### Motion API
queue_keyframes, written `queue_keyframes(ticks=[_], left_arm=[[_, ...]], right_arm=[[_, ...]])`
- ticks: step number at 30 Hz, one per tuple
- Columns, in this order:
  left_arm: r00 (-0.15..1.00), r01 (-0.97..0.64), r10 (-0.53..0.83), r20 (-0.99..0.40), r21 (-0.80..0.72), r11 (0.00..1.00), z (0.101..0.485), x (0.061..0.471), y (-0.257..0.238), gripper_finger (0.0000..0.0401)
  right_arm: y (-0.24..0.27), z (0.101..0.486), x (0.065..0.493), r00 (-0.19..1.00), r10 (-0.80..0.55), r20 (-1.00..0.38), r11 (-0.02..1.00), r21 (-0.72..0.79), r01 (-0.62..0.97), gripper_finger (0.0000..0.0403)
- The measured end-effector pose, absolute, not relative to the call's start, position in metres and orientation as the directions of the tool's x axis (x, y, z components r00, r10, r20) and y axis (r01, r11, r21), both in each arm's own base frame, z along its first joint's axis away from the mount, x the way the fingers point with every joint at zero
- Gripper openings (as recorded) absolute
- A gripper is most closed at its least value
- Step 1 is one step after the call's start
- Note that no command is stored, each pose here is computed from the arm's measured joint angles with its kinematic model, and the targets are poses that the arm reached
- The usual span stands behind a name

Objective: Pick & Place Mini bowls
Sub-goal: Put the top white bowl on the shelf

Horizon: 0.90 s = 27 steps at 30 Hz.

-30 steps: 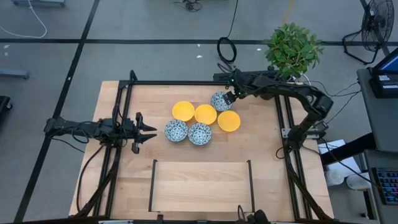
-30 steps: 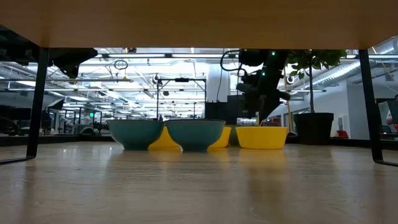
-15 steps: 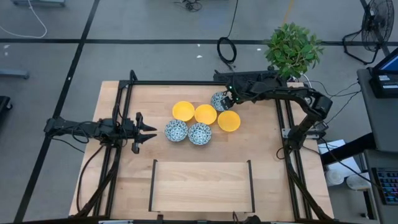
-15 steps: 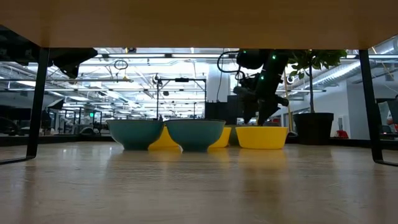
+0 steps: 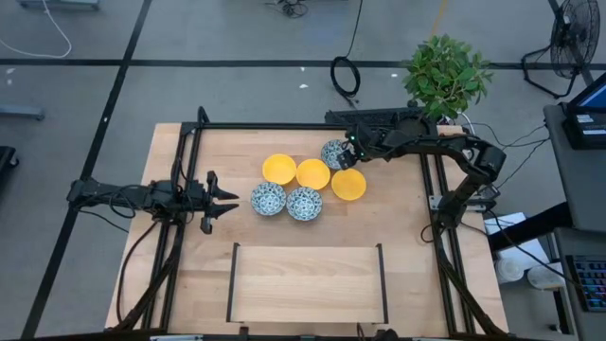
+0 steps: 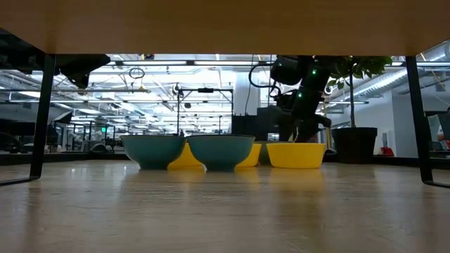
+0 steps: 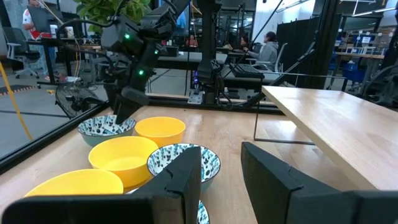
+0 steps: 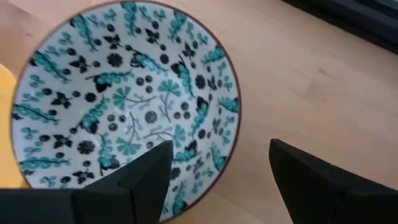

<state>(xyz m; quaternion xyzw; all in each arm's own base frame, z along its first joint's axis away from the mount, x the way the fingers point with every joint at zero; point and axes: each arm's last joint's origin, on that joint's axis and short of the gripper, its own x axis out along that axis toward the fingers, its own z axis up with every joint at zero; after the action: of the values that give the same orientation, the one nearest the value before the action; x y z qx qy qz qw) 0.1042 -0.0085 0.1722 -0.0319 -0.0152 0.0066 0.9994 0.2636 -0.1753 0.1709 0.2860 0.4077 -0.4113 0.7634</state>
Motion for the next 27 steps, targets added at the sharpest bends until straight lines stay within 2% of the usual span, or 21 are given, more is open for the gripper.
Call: queue_keyframes(ticks=[22,27], left_arm=[[0.999,-0.012,0.014,0.030,-0.064,0.998,0.1722,0.1042,-0.0085,0.0118],[0.999,-0.012,0.014,0.030,-0.064,0.998,0.1722,0.1042,-0.0085,0.0118]], right_arm=[[-0.1705,0.1625,0.2712,0.330,-0.386,-0.861,0.518,0.093,0.850,0.0253],[-0.1727,0.1641,0.2718,0.316,-0.436,-0.842,0.500,0.065,0.863,0.0253]])
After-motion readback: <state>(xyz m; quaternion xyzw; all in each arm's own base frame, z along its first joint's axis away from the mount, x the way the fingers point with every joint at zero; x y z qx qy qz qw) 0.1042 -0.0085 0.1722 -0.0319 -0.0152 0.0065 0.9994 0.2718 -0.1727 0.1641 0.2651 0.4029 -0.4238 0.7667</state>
